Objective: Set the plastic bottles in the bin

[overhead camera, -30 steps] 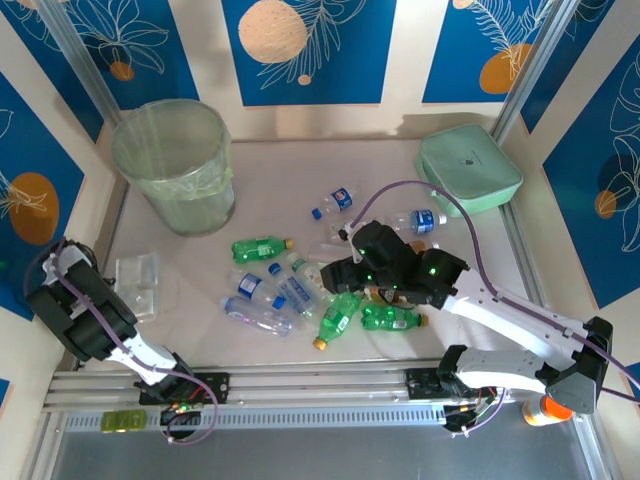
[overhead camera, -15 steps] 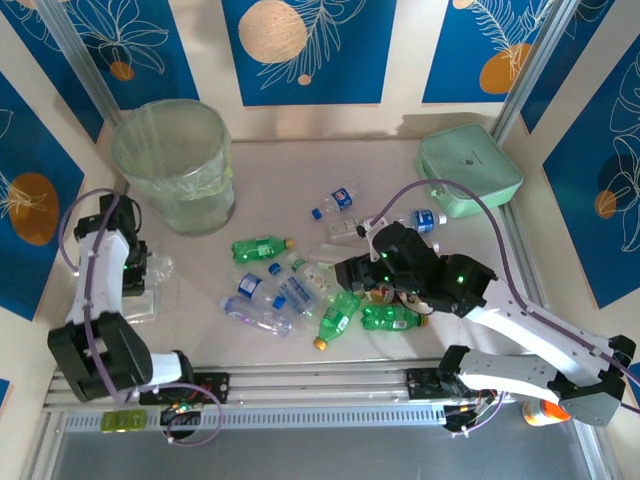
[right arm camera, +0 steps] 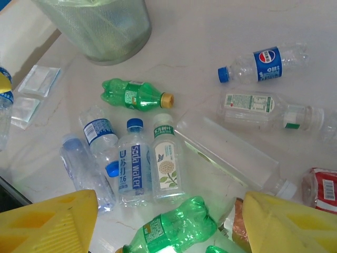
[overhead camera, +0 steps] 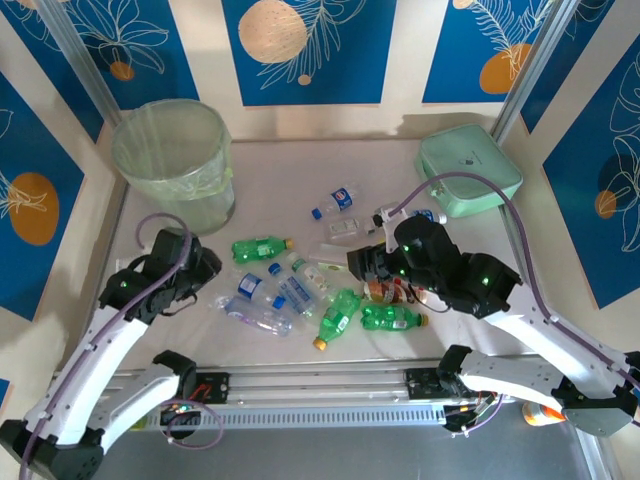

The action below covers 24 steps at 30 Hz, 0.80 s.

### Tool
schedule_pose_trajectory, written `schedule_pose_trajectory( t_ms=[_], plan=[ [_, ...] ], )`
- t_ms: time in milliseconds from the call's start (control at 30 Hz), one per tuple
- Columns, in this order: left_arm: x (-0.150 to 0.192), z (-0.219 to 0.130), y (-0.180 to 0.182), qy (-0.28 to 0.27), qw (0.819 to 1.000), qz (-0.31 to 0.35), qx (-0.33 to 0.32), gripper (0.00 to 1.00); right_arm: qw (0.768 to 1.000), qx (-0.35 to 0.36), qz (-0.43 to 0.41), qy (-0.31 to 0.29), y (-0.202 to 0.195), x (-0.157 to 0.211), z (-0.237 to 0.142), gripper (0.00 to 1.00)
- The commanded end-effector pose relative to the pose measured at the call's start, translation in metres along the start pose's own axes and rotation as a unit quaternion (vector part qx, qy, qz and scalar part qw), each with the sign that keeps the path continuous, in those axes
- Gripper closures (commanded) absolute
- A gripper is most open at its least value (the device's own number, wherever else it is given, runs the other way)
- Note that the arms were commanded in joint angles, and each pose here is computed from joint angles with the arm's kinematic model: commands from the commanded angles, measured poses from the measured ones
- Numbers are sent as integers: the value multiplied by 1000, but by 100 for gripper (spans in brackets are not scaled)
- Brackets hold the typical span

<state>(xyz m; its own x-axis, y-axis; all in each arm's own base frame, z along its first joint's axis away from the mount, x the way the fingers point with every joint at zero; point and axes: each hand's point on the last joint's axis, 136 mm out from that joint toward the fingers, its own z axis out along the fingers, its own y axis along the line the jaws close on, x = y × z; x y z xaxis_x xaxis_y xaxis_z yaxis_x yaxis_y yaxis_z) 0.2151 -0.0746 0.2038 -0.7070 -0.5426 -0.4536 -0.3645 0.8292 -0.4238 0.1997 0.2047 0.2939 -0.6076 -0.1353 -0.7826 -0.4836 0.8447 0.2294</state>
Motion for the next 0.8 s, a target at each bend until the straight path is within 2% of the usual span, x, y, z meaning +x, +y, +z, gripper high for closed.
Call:
schedule_pose_trajectory(
  t_ms=[0,67,167,333,433,567,667,767],
  plan=[
    [-4,-29,-76,2,962,232,147,63,1000,-16,-23,-6,6,-11,-9,27],
    [-9,-40,-90,5,942,306,139,64,999,-19,-32,-15,7,-17,-13,26],
    [-26,-64,-116,-3,913,377,153,63,999,-19,-41,-25,6,-24,-16,26],
    [-92,-104,-159,-99,900,403,130,64,999,-3,-37,-40,-1,-32,-19,26],
    [-128,-115,-182,-141,904,384,125,68,998,7,-32,-61,-6,-41,-25,26],
    [-183,-106,-192,-182,922,321,116,69,997,9,-31,-74,-7,-47,-33,26],
    [-227,-85,-183,-183,945,244,114,71,996,19,-39,-73,-12,-47,-33,26],
    [-272,-62,-156,-204,963,161,66,73,995,55,-48,-73,-26,-47,-33,25]
  ],
)
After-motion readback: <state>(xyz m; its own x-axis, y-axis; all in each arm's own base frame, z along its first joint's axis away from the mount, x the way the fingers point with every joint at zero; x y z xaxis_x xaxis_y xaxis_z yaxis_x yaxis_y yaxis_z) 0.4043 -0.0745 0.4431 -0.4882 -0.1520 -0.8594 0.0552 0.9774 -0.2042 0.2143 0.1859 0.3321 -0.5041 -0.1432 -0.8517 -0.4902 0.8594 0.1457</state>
